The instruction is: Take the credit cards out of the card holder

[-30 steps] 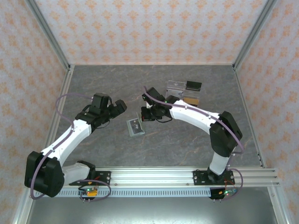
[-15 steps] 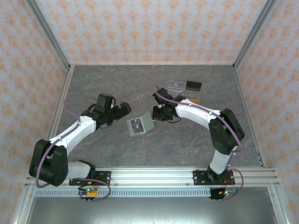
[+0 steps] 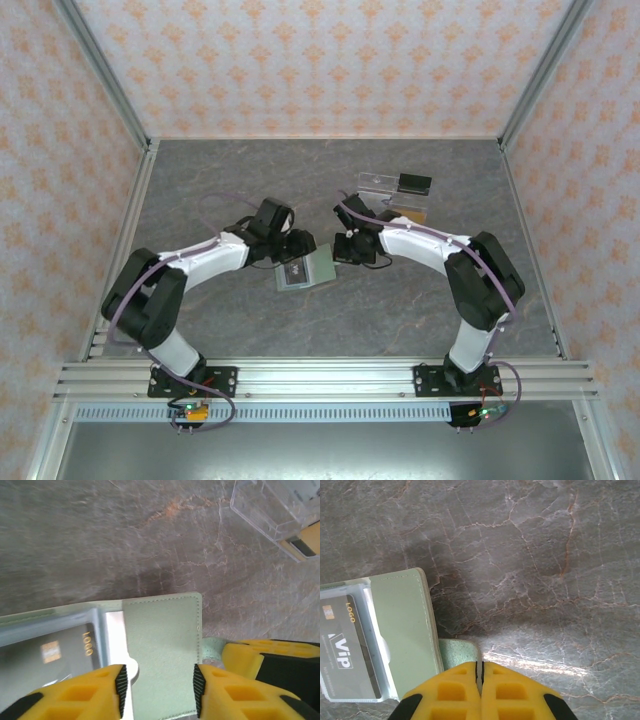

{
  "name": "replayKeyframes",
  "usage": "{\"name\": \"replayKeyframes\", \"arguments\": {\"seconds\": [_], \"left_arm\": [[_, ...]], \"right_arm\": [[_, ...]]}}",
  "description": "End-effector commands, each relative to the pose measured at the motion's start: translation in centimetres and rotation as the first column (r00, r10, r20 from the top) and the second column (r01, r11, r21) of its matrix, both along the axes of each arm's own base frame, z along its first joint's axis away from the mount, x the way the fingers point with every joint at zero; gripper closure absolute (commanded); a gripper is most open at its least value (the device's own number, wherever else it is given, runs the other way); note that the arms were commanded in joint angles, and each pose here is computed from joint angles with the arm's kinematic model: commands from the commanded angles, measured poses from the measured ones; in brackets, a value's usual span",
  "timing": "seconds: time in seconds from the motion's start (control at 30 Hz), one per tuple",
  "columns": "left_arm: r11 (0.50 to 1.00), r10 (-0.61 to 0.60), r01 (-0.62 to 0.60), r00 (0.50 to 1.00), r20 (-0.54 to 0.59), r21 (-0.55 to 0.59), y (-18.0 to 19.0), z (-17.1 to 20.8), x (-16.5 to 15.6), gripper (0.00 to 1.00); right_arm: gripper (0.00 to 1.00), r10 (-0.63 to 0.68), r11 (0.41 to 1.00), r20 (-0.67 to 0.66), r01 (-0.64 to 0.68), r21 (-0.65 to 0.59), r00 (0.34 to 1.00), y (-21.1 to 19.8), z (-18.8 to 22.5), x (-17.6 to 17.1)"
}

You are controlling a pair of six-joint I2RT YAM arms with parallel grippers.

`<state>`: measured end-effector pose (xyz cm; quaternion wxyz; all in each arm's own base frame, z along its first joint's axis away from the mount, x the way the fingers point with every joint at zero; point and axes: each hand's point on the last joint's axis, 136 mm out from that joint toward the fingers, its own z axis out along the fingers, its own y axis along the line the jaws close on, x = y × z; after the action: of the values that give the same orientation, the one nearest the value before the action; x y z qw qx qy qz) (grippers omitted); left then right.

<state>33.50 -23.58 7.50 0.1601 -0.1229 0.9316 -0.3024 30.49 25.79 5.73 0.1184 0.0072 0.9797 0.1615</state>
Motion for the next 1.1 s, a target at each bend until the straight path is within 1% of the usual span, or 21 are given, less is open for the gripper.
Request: {"name": "replayKeyframes", "arguments": {"seconds": [0.0, 0.2, 0.27, 0.37, 0.43, 0.6, 0.7, 0.8, 0.9, 0.93, 1.0, 1.03, 1.07], "left_arm": [[0.999, -0.032, 0.032, 0.999, 0.005, -0.024, -2.0, 0.1, 0.9, 0.68], [0.997, -0.061, 0.063, 0.996, -0.059, 0.04, -2.9, -2.6, 0.9, 0.88], [0.996, -0.067, 0.072, 0.995, -0.079, 0.059, -2.9, -3.4, 0.8, 0.93], [0.993, -0.077, 0.085, 0.992, -0.099, 0.081, -2.9, -4.4, 0.5, 0.98], [0.991, -0.078, 0.089, 0.991, -0.11, 0.095, -2.7, -4.8, 0.4, 1.0], [0.987, -0.088, 0.104, 0.988, -0.129, 0.125, -2.5, -5.6, 0.1, 1.0], [0.988, -0.092, 0.105, 0.989, -0.113, 0.109, -2.7, -4.5, 0.2, 1.0], [0.992, -0.09, 0.095, 0.994, -0.06, 0.077, -2.8, -1.8, 0.6, 0.91], [0.995, -0.064, 0.065, 0.998, -0.02, 0.076, -1.7, 0.4, 0.8, 0.82], [0.995, -0.043, 0.044, 0.999, -0.014, 0.087, -0.9, 0.7, 0.9, 0.78], [0.993, 0.016, -0.014, 1.0, -0.017, 0.115, 1.0, 0.5, 0.9, 0.68], [0.99, 0.054, -0.051, 0.998, -0.023, 0.128, 2.2, 0.1, 0.8, 0.66], [0.988, 0.078, -0.073, 0.996, -0.03, 0.133, 3.1, -0.2, 0.7, 0.65]], "right_arm": [[0.95, -0.024, 0.999, 0.008, 0.024, 0.023, 1.0, 0.0, 0.0, 0.3], [0.83, -0.044, 0.996, 0.04, 0.041, 0.081, 0.998, 0.0, 1.6, 0.6], [0.8, -0.054, 0.994, 0.056, 0.049, 0.094, 0.997, -0.2, 2.3, 0.7], [0.78, -0.063, 0.993, 0.088, 0.054, 0.109, 0.994, -0.4, 3.3, 0.9], [0.77, -0.066, 0.991, 0.105, 0.053, 0.123, 0.992, -0.4, 3.9, 1.0], [0.77, -0.063, 0.986, 0.116, 0.044, 0.16, 0.991, 0.1, 4.8, 1.0], [0.77, -0.052, 0.979, 0.11, 0.029, 0.203, 0.993, 0.9, 5.3, 1.0], [0.77, -0.039, 0.966, 0.104, 0.011, 0.258, 0.994, 1.9, 5.9, 0.9], [0.78, -0.018, 0.951, 0.096, -0.013, 0.309, 0.995, 3.0, 6.5, 0.9], [0.77, -0.01, 0.946, 0.093, -0.02, 0.324, 0.996, 3.4, 6.7, 1.0], [0.76, 0.005, 0.937, 0.079, -0.032, 0.347, 0.997, 4.0, 6.6, 1.0], [0.76, 0.014, 0.932, 0.07, -0.039, 0.359, 0.997, 4.4, 6.6, 1.0], [0.75, 0.023, 0.928, 0.061, -0.044, 0.37, 0.998, 4.8, 6.5, 1.0]]}}
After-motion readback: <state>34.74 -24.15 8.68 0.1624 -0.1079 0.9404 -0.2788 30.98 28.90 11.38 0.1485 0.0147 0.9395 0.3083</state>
